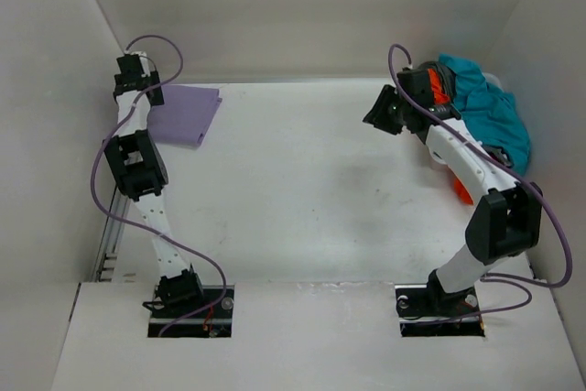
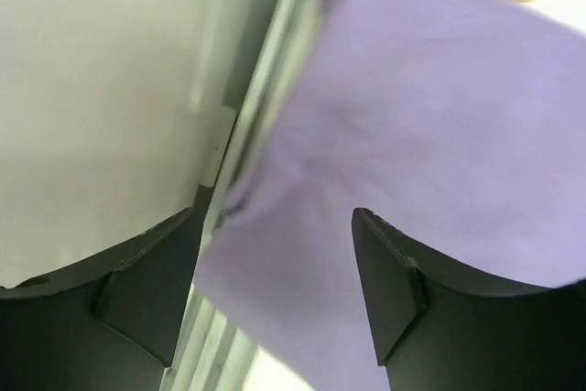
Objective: Fold and stack the t-shirts
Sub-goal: Put the neatly folded tshirt into the corner of the board with the left arm
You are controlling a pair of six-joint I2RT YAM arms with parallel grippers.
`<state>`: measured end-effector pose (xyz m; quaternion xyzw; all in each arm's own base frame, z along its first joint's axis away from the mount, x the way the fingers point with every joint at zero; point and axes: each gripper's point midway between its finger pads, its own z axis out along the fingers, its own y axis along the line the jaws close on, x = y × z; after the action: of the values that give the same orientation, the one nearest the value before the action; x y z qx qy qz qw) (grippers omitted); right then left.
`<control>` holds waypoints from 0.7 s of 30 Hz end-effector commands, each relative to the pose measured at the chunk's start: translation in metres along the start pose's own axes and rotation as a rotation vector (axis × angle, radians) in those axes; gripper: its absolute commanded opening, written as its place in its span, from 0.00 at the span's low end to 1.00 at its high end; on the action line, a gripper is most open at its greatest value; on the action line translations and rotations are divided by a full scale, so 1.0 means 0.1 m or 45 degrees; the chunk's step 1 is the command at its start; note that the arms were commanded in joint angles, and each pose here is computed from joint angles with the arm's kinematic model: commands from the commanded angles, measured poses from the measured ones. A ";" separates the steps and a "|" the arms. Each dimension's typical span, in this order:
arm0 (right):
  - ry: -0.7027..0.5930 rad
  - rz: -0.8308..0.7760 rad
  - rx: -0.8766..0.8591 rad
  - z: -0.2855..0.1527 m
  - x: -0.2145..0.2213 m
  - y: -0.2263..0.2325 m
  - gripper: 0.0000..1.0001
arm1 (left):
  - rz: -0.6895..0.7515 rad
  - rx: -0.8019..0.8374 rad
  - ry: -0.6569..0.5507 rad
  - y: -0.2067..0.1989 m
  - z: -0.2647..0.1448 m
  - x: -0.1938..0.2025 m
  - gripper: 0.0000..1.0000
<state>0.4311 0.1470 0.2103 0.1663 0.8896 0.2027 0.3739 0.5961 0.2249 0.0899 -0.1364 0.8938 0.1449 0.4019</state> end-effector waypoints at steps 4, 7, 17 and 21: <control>-0.069 0.002 -0.095 -0.21 -0.02 0.12 0.45 | 0.329 0.000 -0.306 -0.42 -0.68 -0.70 0.65; -0.083 0.005 -0.106 -0.25 -0.04 0.13 0.45 | 0.421 0.047 -0.233 -0.62 -0.53 -0.49 0.61; -0.092 0.015 -0.119 -0.30 -0.06 0.16 0.45 | 0.518 0.266 0.046 -1.12 -0.15 0.27 0.55; -0.087 0.023 -0.141 -0.28 -0.11 0.23 0.46 | 0.516 0.279 0.069 -1.21 0.11 0.35 0.56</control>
<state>0.4123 0.1467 0.2198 0.1677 0.8802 0.2231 0.3839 0.6159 0.1211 0.0511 0.0735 0.9205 0.1397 0.3575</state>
